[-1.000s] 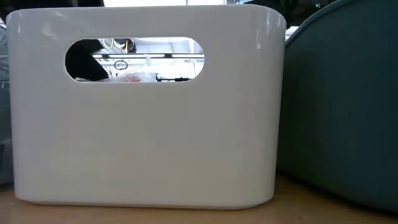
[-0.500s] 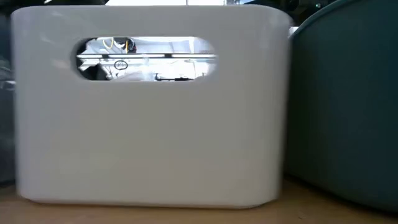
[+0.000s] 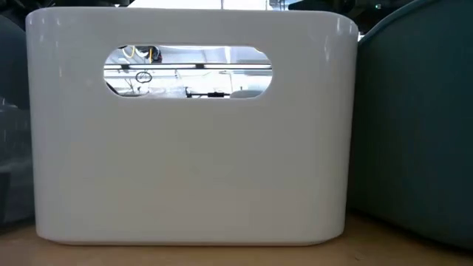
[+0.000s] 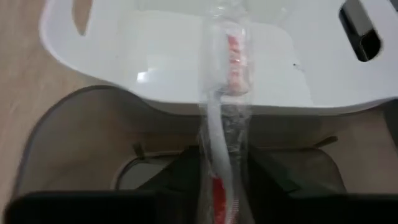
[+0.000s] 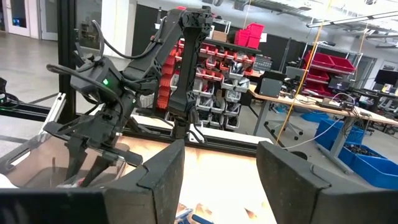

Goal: Pick & Place Travel size toiletries
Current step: Put the red toothbrush into the black bin

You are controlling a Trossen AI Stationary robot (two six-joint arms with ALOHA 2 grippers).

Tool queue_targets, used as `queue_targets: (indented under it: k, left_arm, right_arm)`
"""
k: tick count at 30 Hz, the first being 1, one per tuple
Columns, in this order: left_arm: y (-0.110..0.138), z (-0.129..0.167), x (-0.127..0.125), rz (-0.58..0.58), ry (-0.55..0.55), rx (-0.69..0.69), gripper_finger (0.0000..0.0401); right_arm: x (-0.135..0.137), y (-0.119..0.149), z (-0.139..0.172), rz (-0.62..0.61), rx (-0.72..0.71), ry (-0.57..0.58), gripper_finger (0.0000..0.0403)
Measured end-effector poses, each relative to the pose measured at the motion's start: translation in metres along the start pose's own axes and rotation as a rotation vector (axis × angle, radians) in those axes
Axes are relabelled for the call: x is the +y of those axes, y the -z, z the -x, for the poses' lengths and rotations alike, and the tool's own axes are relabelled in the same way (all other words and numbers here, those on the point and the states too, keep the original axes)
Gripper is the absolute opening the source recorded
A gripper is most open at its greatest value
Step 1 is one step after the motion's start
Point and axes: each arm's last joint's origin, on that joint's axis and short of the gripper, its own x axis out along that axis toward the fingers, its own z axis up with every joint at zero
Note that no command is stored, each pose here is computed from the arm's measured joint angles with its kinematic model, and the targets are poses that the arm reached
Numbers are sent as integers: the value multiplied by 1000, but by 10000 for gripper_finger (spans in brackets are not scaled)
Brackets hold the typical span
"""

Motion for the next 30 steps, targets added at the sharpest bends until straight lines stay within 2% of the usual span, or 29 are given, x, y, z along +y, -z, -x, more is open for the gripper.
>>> queue_targets:
  k: [5, 12, 14, 17, 18, 22, 27, 30]
  left_arm:
    - [-8, 9, -4, 0, 74, -22, 12]
    - [-30, 40, -14, 1, 141, -151, 12]
    - [-34, 50, -16, 145, 176, -157, 6]
    - [-37, 63, -15, 558, 225, -121, 10]
    - [-37, 66, -15, 640, 217, -121, 10]
    - [-31, 69, -24, 793, 159, -192, 5]
    - [-24, 72, -36, 1014, 174, -201, 4]
    - [-21, 73, -36, 1115, 111, -289, 4]
  right_arm:
    - [0, 0, 0, 0, 0, 0, 192]
    - [0, 0, 0, 0, -1, 0, 192]
    - [0, 0, 0, 1, -2, 0, 192]
    - [0, -1, 0, 2, -7, 1, 192]
    - [0, -1, 0, 3, -8, 1, 192]
    - [0, -1, 0, 16, -13, 3, 192]
    - [-1, -5, 0, 53, -48, 13, 192]
    - [-2, -8, 1, 71, -83, 23, 192]
